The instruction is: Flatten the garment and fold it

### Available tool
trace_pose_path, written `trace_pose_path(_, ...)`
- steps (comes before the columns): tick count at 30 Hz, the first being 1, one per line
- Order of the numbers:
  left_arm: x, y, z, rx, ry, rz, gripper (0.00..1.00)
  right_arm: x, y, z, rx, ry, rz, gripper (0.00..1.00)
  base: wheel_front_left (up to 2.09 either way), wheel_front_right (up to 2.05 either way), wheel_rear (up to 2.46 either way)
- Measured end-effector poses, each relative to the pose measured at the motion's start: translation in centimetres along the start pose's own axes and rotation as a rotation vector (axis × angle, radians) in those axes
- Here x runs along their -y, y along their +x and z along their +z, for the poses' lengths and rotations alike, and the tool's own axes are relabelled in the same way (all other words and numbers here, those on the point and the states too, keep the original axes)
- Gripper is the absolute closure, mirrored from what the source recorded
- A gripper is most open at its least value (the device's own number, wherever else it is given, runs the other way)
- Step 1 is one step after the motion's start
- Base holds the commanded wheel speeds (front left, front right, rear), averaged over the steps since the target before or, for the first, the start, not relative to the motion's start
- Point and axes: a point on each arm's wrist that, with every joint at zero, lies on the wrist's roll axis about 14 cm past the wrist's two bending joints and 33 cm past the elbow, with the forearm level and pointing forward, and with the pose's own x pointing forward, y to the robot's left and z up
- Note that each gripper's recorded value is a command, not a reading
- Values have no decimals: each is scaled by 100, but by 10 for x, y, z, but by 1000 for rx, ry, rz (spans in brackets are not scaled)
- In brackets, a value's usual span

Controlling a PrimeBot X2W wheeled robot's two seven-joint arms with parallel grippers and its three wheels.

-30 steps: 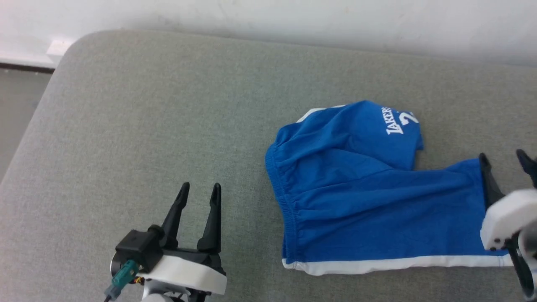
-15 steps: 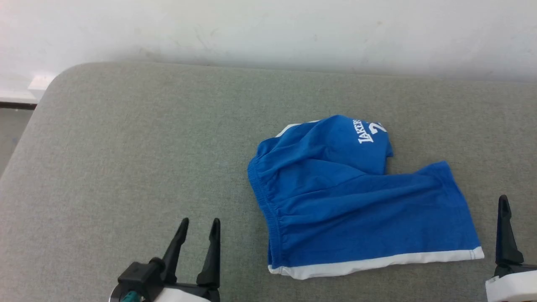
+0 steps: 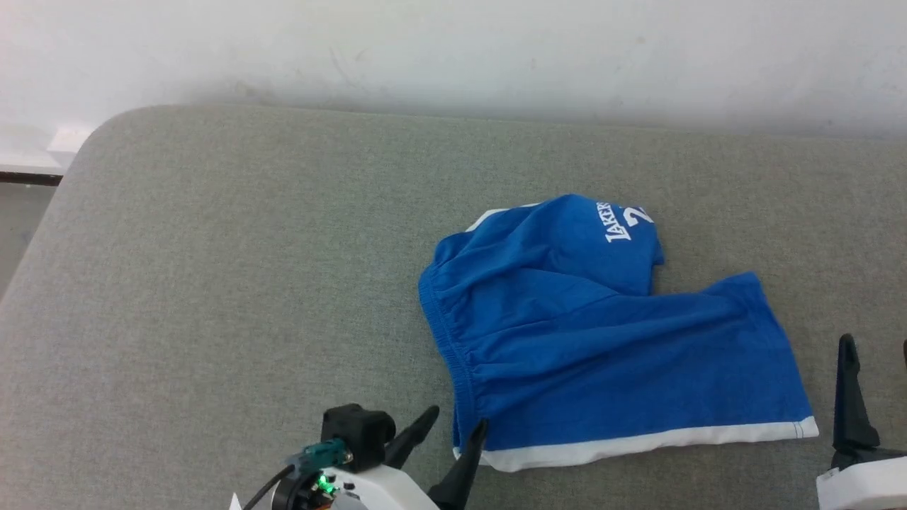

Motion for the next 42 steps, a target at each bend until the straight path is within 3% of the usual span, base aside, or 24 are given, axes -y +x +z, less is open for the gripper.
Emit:
trace_pose_path(13, -21, 23, -53, -245, 4, 71, 0, 2, 6, -13, -32, 6, -10, 0, 0, 0, 0)
trace_pose_path(26, -17, 42, -80, -418, -134, 43, 0, 10, 6, -21, -53, 5, -37, 0, 0, 0, 0)
trace_pose_path(27, -17, 44, -81, -422, -130, 41, 59, 11, 6, -21, -55, 6, -38, 0, 0, 0, 0)
trace_pose_path(28, -18, 45, -82, -427, -126, 40, 100, 11, 7, -22, -56, 6, -39, 0, 0, 0, 0)
trace_pose_path(42, -32, 42, -52, -243, -218, 87, 100, 6, 9, -18, -54, -3, -24, 0, 0, 0, 0)
